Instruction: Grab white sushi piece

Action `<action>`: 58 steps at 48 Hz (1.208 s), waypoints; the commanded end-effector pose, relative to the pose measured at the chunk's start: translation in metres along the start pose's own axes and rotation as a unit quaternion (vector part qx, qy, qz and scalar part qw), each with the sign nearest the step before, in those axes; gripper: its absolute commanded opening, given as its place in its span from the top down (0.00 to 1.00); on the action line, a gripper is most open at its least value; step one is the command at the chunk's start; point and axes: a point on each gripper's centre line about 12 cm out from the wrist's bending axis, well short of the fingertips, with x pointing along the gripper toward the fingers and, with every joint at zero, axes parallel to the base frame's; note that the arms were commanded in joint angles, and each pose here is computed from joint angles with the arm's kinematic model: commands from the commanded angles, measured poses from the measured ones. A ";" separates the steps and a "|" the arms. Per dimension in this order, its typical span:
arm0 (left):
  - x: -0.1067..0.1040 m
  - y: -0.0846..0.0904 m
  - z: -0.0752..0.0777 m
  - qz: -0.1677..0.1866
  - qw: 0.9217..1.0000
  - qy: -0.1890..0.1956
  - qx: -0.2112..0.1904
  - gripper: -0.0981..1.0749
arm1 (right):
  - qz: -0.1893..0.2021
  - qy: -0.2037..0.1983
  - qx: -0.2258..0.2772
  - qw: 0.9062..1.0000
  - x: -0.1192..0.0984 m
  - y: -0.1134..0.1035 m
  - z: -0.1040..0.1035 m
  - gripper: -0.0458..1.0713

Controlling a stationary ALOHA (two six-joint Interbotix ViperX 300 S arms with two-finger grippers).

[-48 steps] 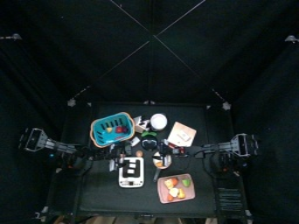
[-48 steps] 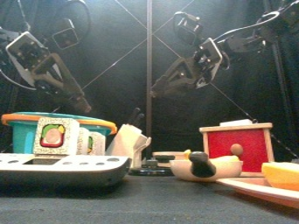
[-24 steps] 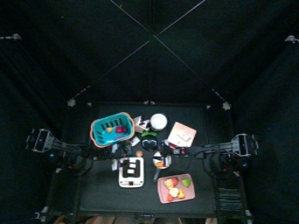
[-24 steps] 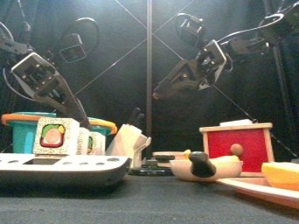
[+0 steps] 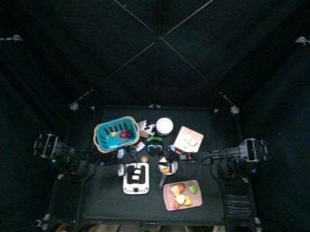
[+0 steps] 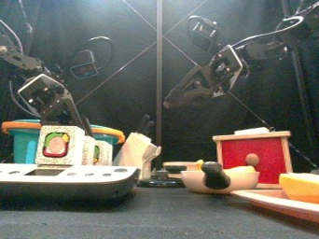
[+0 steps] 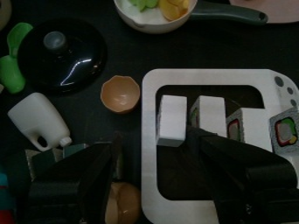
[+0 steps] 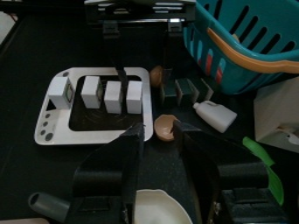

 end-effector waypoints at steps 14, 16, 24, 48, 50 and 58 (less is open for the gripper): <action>0.002 0.001 0.011 0.002 1.000 -0.016 0.006 0.20 | -0.002 -0.009 0.000 1.000 0.003 -0.002 0.005 0.31; 0.002 0.001 0.011 0.002 1.000 -0.016 0.005 0.21 | -0.002 -0.009 0.000 1.000 0.004 -0.002 0.005 0.31; 0.003 0.000 0.015 -0.002 1.000 -0.021 0.018 0.21 | -0.002 -0.006 -0.001 1.000 0.005 -0.002 0.004 0.31; 0.012 -0.002 0.010 -0.005 1.000 -0.002 0.027 0.22 | -0.003 -0.001 0.000 1.000 0.006 -0.003 0.001 0.31; 0.013 -0.002 0.010 -0.005 1.000 -0.003 0.028 0.22 | -0.002 -0.002 0.000 1.000 0.007 -0.003 0.001 0.31; 0.013 -0.002 0.012 -0.005 1.000 -0.004 0.027 0.29 | -0.003 0.001 0.000 1.000 0.008 -0.003 -0.001 0.31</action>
